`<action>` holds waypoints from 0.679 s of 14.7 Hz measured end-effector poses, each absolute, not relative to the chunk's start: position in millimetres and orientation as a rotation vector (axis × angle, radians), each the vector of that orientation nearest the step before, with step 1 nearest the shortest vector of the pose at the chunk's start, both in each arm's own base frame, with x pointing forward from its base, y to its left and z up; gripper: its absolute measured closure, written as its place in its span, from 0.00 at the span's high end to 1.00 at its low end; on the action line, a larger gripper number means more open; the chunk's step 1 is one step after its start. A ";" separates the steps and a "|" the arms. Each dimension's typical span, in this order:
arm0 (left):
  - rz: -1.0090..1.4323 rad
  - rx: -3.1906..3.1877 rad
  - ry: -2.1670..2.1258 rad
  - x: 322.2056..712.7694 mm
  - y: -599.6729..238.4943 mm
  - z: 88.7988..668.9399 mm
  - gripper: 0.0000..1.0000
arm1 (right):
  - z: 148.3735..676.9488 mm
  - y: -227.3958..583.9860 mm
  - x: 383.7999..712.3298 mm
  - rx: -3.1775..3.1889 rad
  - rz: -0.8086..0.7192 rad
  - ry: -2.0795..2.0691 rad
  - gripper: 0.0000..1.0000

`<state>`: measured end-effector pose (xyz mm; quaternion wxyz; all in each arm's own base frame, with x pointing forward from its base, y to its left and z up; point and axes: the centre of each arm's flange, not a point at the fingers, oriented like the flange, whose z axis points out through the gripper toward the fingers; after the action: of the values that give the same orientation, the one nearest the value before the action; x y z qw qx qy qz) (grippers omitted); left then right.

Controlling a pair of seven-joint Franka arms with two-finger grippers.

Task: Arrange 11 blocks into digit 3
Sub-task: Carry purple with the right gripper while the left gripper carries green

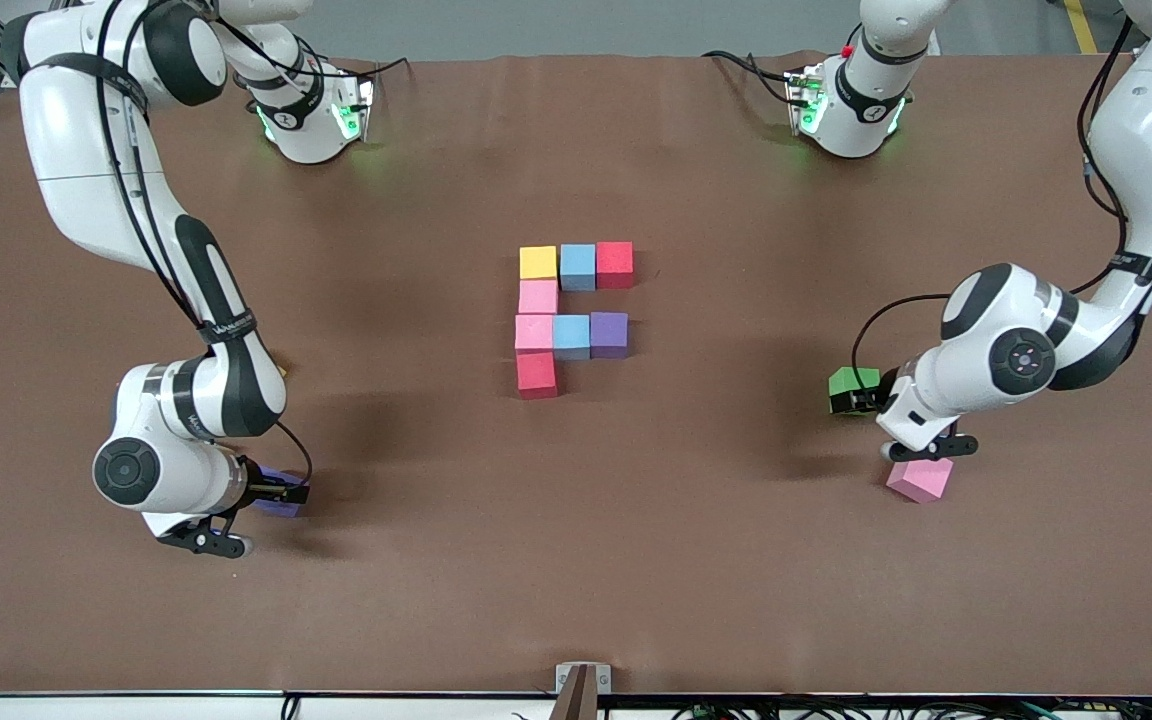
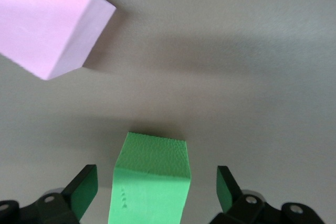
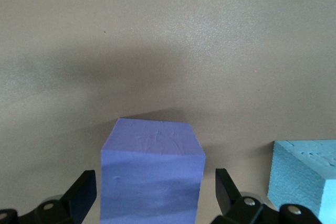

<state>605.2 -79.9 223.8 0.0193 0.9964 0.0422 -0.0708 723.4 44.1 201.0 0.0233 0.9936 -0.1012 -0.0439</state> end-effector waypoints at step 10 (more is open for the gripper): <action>-0.332 3.129 0.075 576.2 -80.1 184.6 0.70 | 216.5 69.3 729.6 3.129 -0.094 -0.156 0.59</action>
<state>576.2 -80.1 184.6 -0.0032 0.9941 0.0239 -0.1056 729.6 69.3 216.5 0.0036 0.9983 -0.0498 -0.0300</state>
